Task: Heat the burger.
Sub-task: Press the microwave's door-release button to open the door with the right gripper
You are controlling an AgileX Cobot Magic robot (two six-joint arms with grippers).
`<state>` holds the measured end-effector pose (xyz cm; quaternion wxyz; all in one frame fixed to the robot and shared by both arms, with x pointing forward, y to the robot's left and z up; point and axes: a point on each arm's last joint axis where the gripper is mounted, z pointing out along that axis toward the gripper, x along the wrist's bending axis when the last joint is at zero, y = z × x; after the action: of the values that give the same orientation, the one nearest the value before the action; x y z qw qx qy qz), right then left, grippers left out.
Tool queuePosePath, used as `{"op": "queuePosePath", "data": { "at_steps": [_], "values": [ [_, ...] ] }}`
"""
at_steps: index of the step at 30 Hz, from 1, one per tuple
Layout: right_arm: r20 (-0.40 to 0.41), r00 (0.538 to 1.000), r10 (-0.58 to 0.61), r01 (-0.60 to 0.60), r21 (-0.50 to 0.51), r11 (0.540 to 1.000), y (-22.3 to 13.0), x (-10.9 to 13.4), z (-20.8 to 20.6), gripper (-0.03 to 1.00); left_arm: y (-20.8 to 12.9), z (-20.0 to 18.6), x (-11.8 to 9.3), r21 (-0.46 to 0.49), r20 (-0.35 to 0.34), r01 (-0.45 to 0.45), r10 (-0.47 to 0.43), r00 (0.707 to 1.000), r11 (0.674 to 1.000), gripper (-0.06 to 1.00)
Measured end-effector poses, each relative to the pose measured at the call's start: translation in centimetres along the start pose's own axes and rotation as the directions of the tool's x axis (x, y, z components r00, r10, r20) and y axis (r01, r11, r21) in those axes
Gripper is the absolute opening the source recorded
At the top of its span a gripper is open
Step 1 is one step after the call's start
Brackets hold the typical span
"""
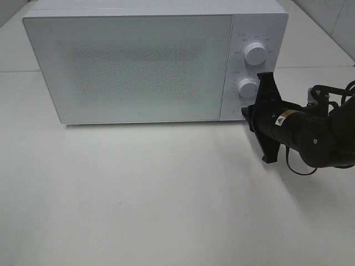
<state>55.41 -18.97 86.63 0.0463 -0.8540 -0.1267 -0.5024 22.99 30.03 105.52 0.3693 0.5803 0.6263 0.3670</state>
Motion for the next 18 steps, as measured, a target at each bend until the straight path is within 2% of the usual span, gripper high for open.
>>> {"op": "queuePosePath", "data": {
  "at_steps": [3,12,18],
  "values": [
    [0.004,0.999,0.051,-0.051,-0.031,0.998,0.2,0.5,0.4,0.03,0.0,0.0,0.0,0.0,0.0,0.0,0.0,1.0,1.0,0.99],
    [0.011,0.997,0.071,-0.07,-0.033,0.997,0.2,1.3,1.2,0.03,0.0,0.0,0.0,0.0,0.0,0.0,0.0,1.0,1.0,0.99],
    [0.039,0.996,0.083,-0.082,-0.034,0.996,0.1,0.6,1.7,0.03,0.0,0.0,0.0,0.0,0.0,0.0,0.0,1.0,1.0,0.99]
  ]
}}
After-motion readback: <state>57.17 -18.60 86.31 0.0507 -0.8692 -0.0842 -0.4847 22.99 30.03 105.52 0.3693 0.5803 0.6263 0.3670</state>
